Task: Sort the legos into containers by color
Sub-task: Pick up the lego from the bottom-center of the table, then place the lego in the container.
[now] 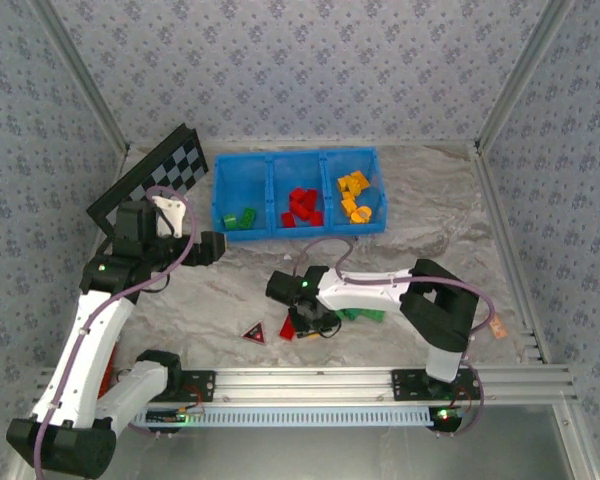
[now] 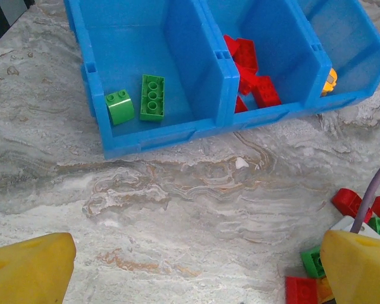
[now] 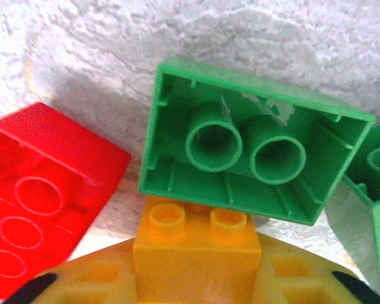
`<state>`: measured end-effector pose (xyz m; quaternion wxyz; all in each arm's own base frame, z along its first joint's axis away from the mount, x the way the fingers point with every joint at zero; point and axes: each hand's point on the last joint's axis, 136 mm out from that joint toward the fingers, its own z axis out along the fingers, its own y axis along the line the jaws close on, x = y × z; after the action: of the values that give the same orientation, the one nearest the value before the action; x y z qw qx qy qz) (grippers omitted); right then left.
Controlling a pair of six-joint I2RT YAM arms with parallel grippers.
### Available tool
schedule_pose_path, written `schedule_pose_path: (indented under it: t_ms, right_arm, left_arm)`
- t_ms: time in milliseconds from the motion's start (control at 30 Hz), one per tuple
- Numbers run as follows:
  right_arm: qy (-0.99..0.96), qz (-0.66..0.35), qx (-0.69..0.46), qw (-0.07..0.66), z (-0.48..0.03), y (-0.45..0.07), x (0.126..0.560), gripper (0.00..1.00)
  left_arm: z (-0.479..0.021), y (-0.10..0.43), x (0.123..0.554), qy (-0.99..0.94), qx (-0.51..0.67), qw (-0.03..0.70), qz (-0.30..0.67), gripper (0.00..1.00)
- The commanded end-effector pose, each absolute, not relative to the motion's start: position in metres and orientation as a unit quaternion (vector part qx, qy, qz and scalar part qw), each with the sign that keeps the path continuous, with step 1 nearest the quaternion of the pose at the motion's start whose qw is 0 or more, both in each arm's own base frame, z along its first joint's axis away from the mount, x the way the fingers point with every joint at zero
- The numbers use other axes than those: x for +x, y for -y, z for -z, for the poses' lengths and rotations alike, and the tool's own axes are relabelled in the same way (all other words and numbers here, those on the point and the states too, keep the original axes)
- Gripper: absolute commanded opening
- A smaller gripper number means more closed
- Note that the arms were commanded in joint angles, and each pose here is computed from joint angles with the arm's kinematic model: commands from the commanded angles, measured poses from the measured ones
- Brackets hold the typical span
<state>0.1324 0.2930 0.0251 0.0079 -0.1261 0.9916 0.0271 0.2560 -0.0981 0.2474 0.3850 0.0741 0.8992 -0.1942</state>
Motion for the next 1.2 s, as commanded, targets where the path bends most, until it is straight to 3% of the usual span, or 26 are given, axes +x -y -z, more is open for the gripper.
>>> schedule_pose_path:
  t_ms: [0, 100, 267, 367, 567, 833, 1167]
  right_arm:
    - [-0.989, -0.031, -0.147, 0.007, -0.034, -0.297, 0.134, 0.26]
    - [-0.984, -0.04, -0.173, -0.008, -0.052, -0.29, 0.127, 0.21]
    - [-0.977, -0.104, -0.185, 0.024, -0.12, -0.281, 0.153, 0.19]
    - [-0.974, -0.126, -0.177, 0.068, -0.153, -0.263, 0.192, 0.19]
    - [-0.969, -0.053, -0.155, 0.184, -0.191, -0.192, 0.299, 0.2]
    - [-0.96, -0.045, -0.109, 0.256, -0.191, -0.147, 0.426, 0.2]
    - [-0.97, -0.017, -0.116, 0.212, -0.13, -0.144, 0.515, 0.2]
  left_arm:
    - [-0.248, 0.1, 0.258, -0.896, 0.086, 0.391, 0.191, 0.99]
    - [-0.242, 0.098, 0.256, -0.902, 0.086, 0.38, 0.184, 0.99]
    - [-0.23, 0.11, 0.247, -0.908, 0.09, 0.348, 0.217, 0.99]
    - [-0.213, 0.132, 0.237, -0.912, 0.099, 0.299, 0.265, 0.99]
    - [-0.172, 0.164, 0.211, -0.922, 0.152, 0.272, 0.229, 0.99]
    - [-0.12, 0.205, 0.179, -0.937, 0.221, 0.214, 0.167, 0.99]
    - [-0.089, 0.241, 0.163, -0.944, 0.235, 0.185, 0.136, 0.99]
